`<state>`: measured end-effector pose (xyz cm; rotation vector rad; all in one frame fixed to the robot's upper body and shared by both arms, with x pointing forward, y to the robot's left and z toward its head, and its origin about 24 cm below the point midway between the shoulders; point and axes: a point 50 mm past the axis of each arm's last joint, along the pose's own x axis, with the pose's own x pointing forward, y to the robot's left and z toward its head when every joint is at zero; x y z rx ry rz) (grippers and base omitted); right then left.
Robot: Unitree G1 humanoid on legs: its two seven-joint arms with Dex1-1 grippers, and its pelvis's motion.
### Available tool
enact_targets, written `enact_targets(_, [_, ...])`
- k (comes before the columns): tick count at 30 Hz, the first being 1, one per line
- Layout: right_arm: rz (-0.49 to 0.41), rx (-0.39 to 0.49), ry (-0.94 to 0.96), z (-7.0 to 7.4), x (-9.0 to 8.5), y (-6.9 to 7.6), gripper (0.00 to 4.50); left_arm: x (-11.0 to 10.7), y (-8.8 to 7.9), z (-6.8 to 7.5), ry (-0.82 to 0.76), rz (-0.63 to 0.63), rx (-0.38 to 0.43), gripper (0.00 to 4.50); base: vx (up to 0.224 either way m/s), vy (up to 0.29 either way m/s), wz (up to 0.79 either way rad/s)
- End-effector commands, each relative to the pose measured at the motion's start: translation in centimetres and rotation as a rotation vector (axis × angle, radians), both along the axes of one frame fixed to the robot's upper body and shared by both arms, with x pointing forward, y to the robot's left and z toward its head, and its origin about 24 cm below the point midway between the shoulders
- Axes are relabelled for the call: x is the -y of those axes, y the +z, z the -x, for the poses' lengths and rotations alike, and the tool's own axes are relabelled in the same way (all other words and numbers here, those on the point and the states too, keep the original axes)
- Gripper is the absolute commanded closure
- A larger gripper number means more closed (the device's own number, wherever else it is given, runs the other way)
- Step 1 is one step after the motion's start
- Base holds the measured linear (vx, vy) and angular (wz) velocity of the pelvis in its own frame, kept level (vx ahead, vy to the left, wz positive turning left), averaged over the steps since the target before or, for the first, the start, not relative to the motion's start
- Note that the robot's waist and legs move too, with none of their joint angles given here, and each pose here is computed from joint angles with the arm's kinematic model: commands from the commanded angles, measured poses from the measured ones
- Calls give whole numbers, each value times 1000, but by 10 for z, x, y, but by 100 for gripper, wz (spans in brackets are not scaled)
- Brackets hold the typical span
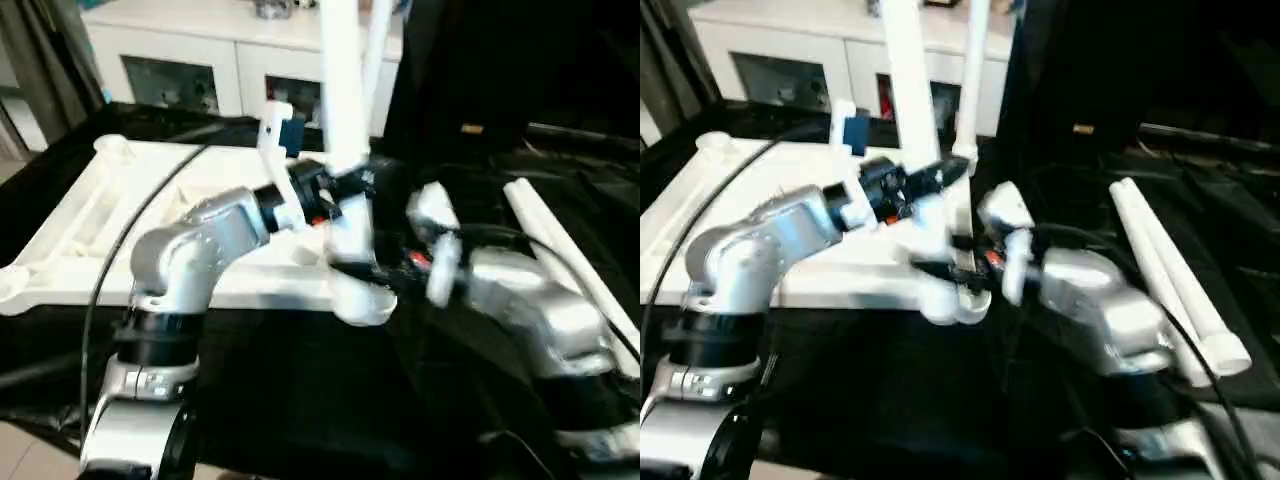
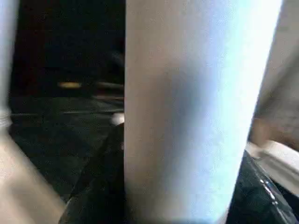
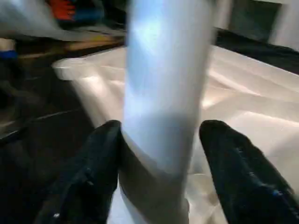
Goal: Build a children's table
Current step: Pick table leg
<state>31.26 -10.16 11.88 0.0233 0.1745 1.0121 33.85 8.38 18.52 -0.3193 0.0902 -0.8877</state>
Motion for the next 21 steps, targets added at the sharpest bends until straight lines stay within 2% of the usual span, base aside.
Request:
enact_targets(1, [64, -19, -139, -11, 7, -7, 156, 9, 10, -2, 30, -57, 53, 264, 0, 0, 0])
enact_targets(6, [54, -64, -138, -10, -6, -13, 156, 14, 14, -3, 68, -69, 74, 264, 0, 0, 0])
enact_targets(8, [48, -71, -138, -10, -10, -15, 189, 15, 16, -3, 74, -63, 76, 264, 0, 0, 0])
enact_targets(11, [57, -76, -131, -11, -13, -18, 194, 16, 18, -2, 71, -59, 79, 264, 0, 0, 0])
enact_targets(13, [53, -84, -117, -11, -14, -19, 227, 16, 18, -2, 66, -56, 77, 264, 0, 0, 0])
enact_targets(19, [34, -77, -79, -10, -10, -14, 255, 15, 17, -1, 54, -83, 88, 264, 0, 0, 0])
enact_targets(21, [14, -69, -50, -9, -9, -11, 257, 15, 16, 0, 36, -100, 97, 195, 0, 0, 0])
